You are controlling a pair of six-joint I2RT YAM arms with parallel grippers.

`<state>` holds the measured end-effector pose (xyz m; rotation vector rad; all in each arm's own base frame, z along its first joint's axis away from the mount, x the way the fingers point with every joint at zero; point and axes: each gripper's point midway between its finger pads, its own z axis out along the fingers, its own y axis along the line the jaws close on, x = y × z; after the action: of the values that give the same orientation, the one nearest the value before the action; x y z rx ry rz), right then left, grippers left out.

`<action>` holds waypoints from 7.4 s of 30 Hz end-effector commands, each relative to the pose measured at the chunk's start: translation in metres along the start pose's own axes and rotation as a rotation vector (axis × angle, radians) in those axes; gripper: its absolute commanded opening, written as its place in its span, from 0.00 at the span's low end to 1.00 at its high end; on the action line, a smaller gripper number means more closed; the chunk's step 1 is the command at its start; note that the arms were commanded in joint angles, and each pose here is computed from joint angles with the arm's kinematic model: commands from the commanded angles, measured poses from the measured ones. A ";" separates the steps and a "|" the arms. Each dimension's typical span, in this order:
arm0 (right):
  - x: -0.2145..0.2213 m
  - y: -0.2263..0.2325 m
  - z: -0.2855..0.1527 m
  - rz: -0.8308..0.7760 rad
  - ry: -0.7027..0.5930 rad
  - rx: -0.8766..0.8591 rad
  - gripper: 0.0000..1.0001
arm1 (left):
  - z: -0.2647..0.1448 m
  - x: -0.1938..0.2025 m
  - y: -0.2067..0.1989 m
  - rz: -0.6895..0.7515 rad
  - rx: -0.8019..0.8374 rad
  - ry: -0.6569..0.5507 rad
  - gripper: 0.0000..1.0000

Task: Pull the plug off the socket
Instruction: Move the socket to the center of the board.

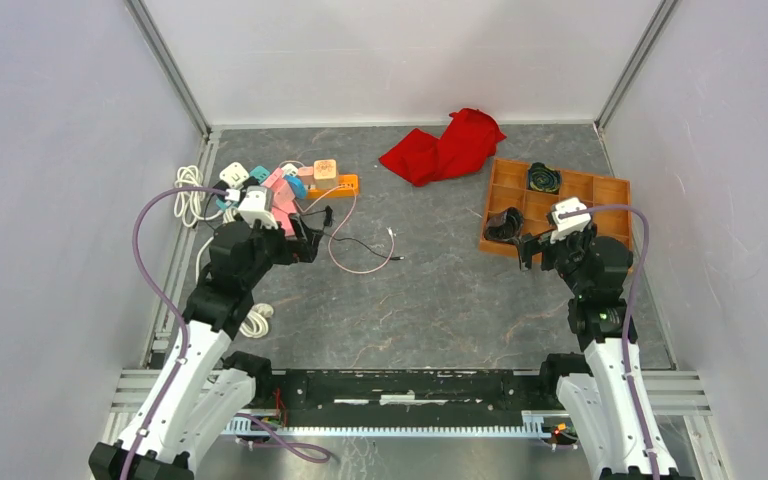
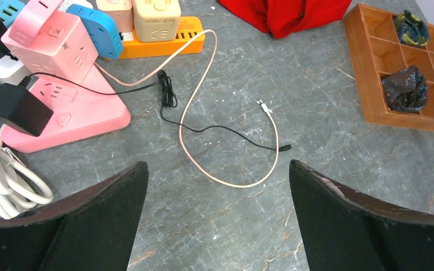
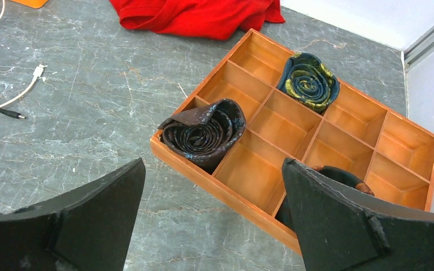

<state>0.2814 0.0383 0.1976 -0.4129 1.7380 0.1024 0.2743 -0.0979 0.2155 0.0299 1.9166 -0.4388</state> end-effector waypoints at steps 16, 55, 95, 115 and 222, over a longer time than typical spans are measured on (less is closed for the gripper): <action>0.010 0.038 0.005 -0.180 -0.070 -0.234 0.98 | -0.004 -0.011 -0.010 0.124 0.083 -0.119 1.00; 0.023 0.087 -0.015 -0.446 -0.110 -0.520 0.98 | 0.113 -0.056 -0.016 0.147 0.048 0.154 1.00; 0.026 0.090 -0.012 -0.445 -0.006 -0.511 0.98 | 0.275 -0.029 0.055 0.121 -0.330 0.308 0.83; 0.029 0.092 -0.011 -0.455 0.003 -0.515 0.98 | 0.277 -0.019 0.074 0.178 -0.470 0.315 0.82; 0.043 0.104 -0.009 -0.420 0.055 -0.590 0.98 | 0.151 0.057 -0.199 0.362 0.768 0.033 0.02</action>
<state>0.2263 0.1177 0.1211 -1.2144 1.6724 0.3036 0.3602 -0.3013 0.1157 0.7226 1.9227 -0.7736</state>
